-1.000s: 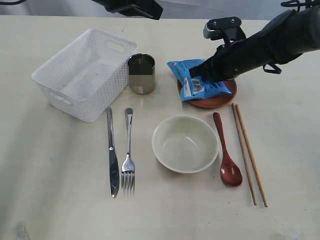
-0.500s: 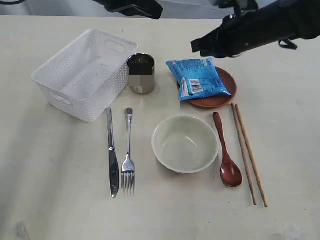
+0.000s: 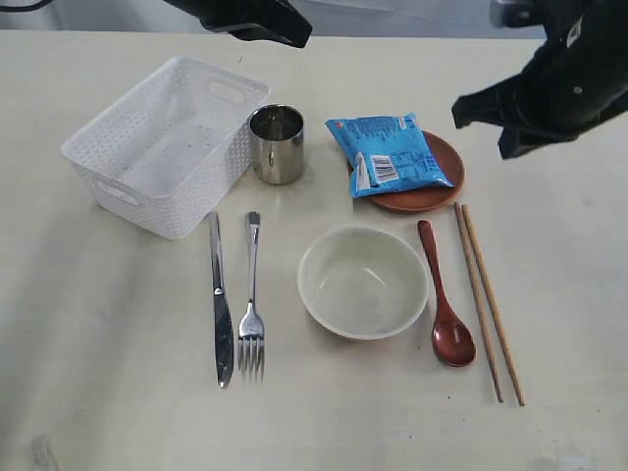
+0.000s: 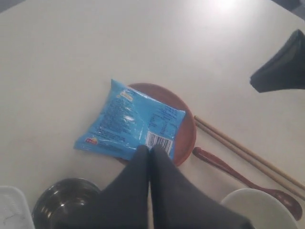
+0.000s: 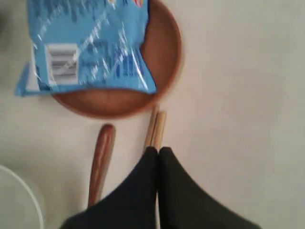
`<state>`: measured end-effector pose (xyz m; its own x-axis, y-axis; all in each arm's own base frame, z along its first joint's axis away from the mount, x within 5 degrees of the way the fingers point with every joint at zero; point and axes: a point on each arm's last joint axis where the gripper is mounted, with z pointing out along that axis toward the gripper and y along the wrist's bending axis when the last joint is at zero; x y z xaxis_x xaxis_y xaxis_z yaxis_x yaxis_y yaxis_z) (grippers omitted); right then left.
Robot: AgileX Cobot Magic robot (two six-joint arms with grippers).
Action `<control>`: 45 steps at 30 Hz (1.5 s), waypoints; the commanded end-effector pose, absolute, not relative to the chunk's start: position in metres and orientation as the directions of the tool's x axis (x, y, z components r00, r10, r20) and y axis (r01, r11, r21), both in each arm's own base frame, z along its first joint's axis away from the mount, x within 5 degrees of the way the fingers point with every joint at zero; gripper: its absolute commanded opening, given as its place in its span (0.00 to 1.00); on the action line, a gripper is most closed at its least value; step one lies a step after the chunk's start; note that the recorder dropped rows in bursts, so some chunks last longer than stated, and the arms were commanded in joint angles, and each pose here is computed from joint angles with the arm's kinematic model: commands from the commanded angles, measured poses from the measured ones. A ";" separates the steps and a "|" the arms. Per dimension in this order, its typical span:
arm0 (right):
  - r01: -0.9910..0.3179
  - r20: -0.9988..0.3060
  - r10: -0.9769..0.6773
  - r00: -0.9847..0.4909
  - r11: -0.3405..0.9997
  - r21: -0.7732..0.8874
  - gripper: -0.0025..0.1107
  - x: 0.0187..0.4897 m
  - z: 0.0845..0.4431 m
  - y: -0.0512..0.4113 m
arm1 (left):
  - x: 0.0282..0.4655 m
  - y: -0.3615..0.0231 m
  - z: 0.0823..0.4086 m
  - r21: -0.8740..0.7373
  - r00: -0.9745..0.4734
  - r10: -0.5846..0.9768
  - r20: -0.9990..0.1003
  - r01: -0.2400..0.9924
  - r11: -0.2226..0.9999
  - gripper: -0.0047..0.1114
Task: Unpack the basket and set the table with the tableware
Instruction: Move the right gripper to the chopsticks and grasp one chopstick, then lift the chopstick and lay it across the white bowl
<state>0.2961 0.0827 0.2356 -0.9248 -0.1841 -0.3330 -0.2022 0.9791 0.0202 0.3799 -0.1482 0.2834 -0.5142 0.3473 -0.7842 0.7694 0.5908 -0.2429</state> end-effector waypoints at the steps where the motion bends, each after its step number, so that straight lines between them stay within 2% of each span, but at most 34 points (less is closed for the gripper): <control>1: -0.173 -0.220 -0.166 -0.961 0.985 0.012 0.02 0.275 0.209 0.076 | 0.377 -0.147 0.287 -0.257 -0.525 0.343 -0.779 0.767 0.588 0.04; 6: -0.176 -0.206 -0.169 -0.964 0.984 0.013 0.02 0.256 0.176 0.071 | 0.375 -0.148 0.286 -0.269 -0.529 0.351 -0.773 0.774 0.573 0.04; 8: -0.188 -0.196 -0.181 -0.964 0.982 0.017 0.05 0.250 0.168 0.070 | 0.375 -0.148 0.286 -0.269 -0.529 0.351 -0.773 0.774 0.573 0.04; 13: -0.179 -0.188 -0.171 -0.967 0.983 0.030 0.30 0.248 0.165 0.070 | 0.375 -0.148 0.286 -0.269 -0.529 0.351 -0.773 0.774 0.573 0.04; 15: -0.175 -0.185 -0.166 -0.968 0.984 0.034 0.36 0.248 0.165 0.071 | 0.375 -0.148 0.286 -0.269 -0.529 0.351 -0.773 0.774 0.573 0.04; 29: -0.164 -0.101 -0.160 -0.982 0.986 0.032 0.36 0.255 0.130 0.073 | 0.375 -0.148 0.286 -0.269 -0.529 0.351 -0.773 0.774 0.573 0.04; 45: -0.137 -0.092 -0.133 -0.987 0.990 0.036 0.36 0.257 0.123 0.074 | 0.375 -0.148 0.286 -0.264 -0.523 0.355 -0.775 0.777 0.571 0.04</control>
<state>0.2569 0.0740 0.1240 -0.9835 -0.1553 -0.0925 -0.1587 0.9868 0.0309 0.3768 -0.1492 0.2827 -0.5301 0.3559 -0.7697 0.7746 0.5724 -0.2688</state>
